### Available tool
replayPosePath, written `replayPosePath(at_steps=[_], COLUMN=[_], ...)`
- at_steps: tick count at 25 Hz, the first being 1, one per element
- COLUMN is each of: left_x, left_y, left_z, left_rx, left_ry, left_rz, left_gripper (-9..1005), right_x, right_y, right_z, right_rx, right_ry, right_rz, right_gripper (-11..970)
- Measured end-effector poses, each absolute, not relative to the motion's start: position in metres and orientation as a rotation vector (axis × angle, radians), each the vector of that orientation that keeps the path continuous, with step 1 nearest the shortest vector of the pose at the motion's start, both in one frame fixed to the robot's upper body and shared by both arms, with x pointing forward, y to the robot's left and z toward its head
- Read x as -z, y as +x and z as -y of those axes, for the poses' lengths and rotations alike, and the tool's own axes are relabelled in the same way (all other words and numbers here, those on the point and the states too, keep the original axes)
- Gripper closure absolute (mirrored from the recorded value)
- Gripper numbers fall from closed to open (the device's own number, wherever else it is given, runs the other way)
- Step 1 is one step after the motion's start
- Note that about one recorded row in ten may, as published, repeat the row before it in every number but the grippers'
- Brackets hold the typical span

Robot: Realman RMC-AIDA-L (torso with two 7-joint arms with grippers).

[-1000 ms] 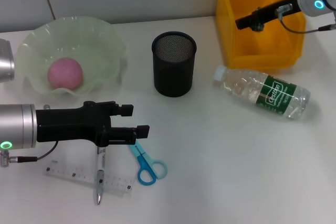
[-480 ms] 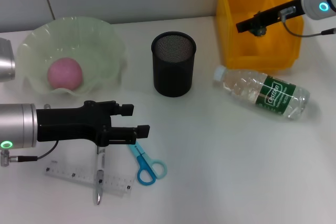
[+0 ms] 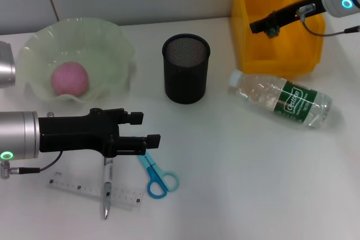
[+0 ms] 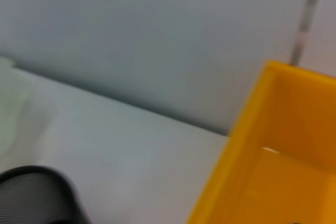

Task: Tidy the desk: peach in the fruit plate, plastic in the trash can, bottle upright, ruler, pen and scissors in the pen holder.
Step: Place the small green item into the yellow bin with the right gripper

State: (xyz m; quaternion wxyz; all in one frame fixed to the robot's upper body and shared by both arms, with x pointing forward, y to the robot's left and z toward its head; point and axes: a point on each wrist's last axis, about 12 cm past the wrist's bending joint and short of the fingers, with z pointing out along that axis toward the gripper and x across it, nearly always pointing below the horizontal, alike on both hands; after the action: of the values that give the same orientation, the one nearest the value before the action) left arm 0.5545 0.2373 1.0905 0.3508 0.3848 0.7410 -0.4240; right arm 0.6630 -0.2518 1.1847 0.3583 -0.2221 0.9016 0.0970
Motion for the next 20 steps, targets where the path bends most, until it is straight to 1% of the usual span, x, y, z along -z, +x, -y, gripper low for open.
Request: replayPosePath(at_steps=[4,8,11,14,20], left_x=[-1.0907,-1.0908,-1.0908,-1.0906,-1.0910], left_y=[0.5547,0.5548,0.5550,0.5549,0.5557], left_z=[-0.2370,-0.2369,-0.2369,-0.2365,-0.2359], left_rx=[1.098,1.098,1.097,1.098,1.097], left_ry=[0.998,0.997,0.997,0.996,0.995], left_rz=[-1.918,-1.918,-1.918,-1.918,-1.919], left_gripper=[183,183,183,183,183], right_x=[-1.1872,-1.1866,-1.1881,-1.1866,-1.1873], right_y=[0.6651,0.6620,0.6633,0.6611,0.6613], right_z=[0.2563,0.2503,0.2547,0.2515,0.2556], right_rx=[-0.195,-0.224,-0.190,-0.236,-0.221], right_ry=[-0.529,-0.586,-0.558,-0.594,-0.577], right_rz=[-2.325,-2.330,-2.314,-2.334,-2.323], right_gripper=[148,148,148,148,149])
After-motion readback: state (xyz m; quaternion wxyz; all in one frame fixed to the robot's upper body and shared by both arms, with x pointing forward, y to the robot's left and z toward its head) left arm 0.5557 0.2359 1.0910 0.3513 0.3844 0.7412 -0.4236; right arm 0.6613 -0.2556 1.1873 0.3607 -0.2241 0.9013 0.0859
